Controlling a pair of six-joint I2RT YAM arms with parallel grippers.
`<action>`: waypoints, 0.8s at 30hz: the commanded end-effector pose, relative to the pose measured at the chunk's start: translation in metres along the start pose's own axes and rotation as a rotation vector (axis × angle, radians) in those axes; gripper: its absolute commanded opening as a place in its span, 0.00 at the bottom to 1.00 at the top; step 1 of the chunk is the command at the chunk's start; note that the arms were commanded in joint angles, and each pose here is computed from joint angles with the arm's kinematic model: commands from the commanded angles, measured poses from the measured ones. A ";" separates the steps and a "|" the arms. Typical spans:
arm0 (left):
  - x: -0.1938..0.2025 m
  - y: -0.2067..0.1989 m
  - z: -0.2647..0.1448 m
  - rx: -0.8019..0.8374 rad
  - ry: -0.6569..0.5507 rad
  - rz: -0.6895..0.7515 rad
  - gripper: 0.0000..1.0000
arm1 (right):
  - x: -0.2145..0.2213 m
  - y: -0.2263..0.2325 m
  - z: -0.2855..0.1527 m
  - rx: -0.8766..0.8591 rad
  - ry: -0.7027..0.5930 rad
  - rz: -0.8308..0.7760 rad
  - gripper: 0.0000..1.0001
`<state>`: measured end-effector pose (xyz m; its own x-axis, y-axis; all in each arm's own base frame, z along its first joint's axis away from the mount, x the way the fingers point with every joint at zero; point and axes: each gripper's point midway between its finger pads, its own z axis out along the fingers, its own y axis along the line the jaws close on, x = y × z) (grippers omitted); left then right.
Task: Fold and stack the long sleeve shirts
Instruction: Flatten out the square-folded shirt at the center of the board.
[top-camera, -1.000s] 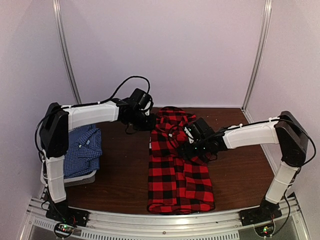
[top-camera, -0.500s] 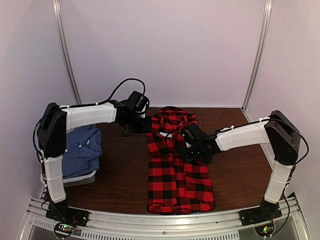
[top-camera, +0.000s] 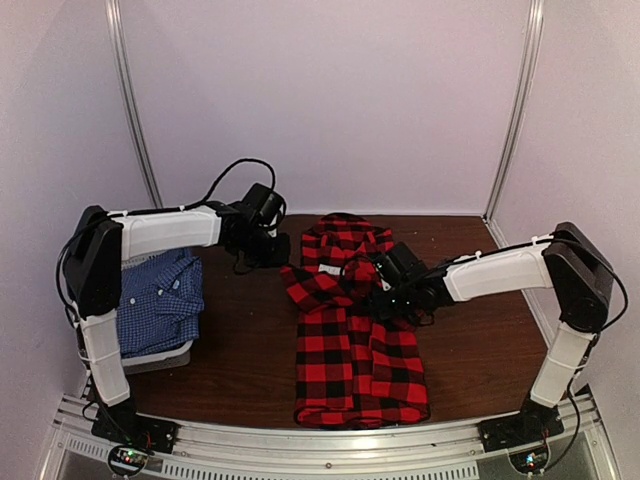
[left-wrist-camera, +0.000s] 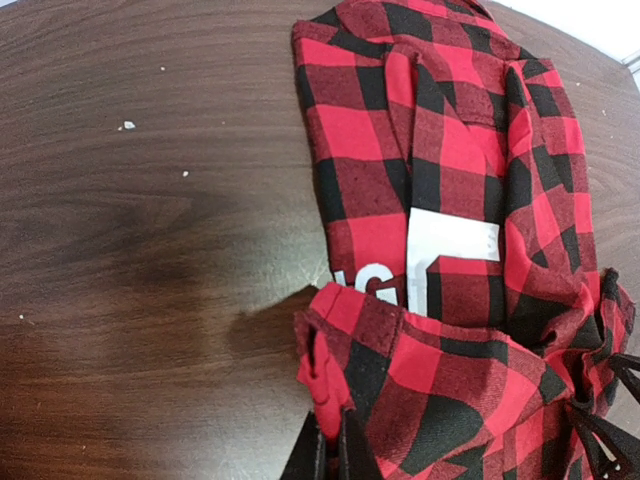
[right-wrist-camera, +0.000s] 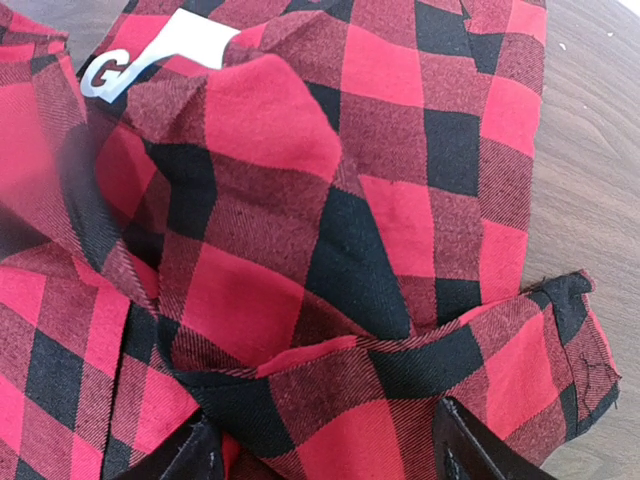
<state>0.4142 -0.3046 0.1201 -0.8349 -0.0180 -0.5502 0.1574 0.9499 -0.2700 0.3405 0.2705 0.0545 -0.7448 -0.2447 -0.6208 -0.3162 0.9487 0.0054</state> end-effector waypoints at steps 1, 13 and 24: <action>-0.015 0.008 -0.015 -0.012 -0.052 -0.029 0.00 | -0.008 -0.003 -0.004 -0.007 -0.032 0.025 0.71; -0.016 0.012 -0.014 -0.012 -0.049 -0.033 0.00 | -0.016 0.012 -0.002 -0.087 -0.033 0.029 0.77; -0.015 0.011 -0.014 -0.008 -0.046 -0.028 0.00 | -0.027 -0.003 -0.008 -0.151 -0.038 0.094 0.77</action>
<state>0.4177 -0.2934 0.1176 -0.8359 -0.0328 -0.5479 0.1332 0.9563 -0.2604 0.3590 0.2675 0.0695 -0.7610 -0.1470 -0.6318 -0.3131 0.9363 0.1592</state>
